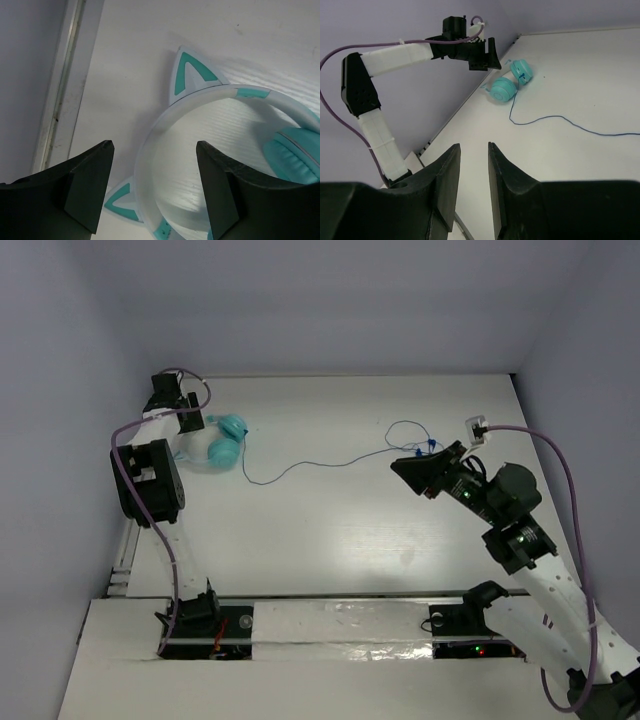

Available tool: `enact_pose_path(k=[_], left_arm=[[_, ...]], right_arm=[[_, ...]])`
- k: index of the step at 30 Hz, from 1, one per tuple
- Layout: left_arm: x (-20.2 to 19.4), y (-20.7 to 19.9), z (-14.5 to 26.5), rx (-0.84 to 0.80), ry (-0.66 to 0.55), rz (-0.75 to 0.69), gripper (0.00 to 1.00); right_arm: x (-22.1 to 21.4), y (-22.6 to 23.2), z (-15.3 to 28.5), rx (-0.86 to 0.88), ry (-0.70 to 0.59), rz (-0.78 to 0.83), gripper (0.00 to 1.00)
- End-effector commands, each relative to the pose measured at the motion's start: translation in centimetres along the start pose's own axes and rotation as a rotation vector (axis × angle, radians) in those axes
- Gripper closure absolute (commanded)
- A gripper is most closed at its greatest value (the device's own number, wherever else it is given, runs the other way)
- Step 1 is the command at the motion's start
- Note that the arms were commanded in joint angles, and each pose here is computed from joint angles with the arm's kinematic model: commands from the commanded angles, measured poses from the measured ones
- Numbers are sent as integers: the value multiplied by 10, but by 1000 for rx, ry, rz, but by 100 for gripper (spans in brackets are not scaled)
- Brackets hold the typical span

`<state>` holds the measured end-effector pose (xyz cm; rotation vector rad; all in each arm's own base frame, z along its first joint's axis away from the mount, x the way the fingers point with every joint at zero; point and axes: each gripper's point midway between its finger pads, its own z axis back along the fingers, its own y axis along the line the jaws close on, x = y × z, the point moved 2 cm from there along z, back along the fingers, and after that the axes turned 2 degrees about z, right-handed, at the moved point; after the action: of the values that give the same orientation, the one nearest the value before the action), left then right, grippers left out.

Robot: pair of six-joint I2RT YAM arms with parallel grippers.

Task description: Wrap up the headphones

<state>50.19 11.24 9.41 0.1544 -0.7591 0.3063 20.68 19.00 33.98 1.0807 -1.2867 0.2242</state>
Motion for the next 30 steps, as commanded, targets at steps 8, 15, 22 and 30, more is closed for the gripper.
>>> enact_pose_path(k=[8, 15, 22, 30], left_arm=[[-11, -2, -32, -56, 75, -51, 38], [-18, -8, -49, -88, 93, -51, 58], [-39, -6, -41, -87, 126, -44, 99], [-32, -14, -20, -136, 92, 2, 61]], right_arm=[[6, 4, -6, 29, -18, 28, 65], [3, -1, -11, 16, -10, 25, 66], [4, -4, -13, 0, -10, 26, 66], [5, -2, -8, 0, -17, 35, 66]])
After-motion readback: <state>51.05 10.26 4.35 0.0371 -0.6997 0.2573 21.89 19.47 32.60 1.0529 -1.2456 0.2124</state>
